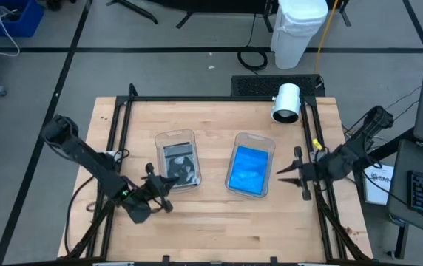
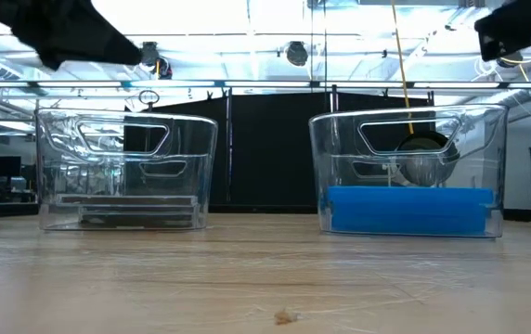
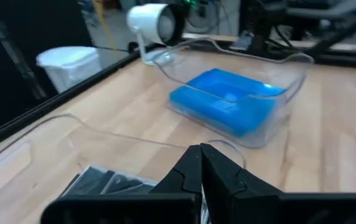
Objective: Pick & place jewel cases by type
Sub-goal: Return to Home Position
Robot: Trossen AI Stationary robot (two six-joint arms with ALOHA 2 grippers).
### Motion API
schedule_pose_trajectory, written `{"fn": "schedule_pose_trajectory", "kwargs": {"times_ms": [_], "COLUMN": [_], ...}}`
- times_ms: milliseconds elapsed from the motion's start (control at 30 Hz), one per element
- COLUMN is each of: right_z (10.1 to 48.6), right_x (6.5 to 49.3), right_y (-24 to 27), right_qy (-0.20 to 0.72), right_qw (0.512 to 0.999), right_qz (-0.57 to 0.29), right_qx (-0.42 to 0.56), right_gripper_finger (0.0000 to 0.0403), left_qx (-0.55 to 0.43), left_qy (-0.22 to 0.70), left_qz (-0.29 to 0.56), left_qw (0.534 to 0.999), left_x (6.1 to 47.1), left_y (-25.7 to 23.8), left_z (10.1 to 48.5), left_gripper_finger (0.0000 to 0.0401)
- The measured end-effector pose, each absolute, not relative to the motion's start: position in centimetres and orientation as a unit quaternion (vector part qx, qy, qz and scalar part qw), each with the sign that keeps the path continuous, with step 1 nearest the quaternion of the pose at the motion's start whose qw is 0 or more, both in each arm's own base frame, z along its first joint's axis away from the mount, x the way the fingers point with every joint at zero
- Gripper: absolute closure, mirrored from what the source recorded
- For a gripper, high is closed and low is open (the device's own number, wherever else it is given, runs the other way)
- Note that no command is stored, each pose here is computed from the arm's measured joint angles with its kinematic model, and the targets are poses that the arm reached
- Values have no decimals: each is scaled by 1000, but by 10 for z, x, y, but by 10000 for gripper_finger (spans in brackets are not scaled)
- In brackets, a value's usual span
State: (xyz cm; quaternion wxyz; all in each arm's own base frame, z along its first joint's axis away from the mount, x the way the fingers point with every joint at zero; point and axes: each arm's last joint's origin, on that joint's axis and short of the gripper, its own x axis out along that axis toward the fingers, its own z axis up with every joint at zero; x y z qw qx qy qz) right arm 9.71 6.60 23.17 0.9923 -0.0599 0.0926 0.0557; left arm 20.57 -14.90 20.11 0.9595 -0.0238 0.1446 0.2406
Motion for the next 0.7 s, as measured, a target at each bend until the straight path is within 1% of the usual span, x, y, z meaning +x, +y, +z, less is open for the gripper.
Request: {"fn": "schedule_pose_trajectory", "kwargs": {"times_ms": [200, 333, 433, 500, 600, 700], "right_z": [229, 233, 233, 233, 229, 220], "right_x": [83, 75, 72, 69, 67, 66], "right_y": [51, 44, 41, 39, 37, 36], "right_qy": [43, 17, 11, 9, 4, -11], "right_qw": [997, 998, 998, 998, 998, 998], "right_qz": [49, 49, 49, 49, 49, 47], "right_qx": [-44, -39, -43, -48, -47, -47], "right_gripper_finger": [314, 314, 314, 314, 314, 314], "left_qx": [-29, -36, -34, -35, -49, -65], "left_qy": [159, 109, 38, -6, -39, -47], "left_qz": [179, 111, 51, 32, 31, 36], "left_qw": [970, 987, 997, 999, 998, 996], "left_x": [194, 176, 157, 143, 126, 114], "left_y": [-115, -92, -76, -66, -54, -45], "left_z": [223, 228, 223, 214, 196, 178], "left_gripper_finger": [396, 395, 397, 395, 398, 396]}}
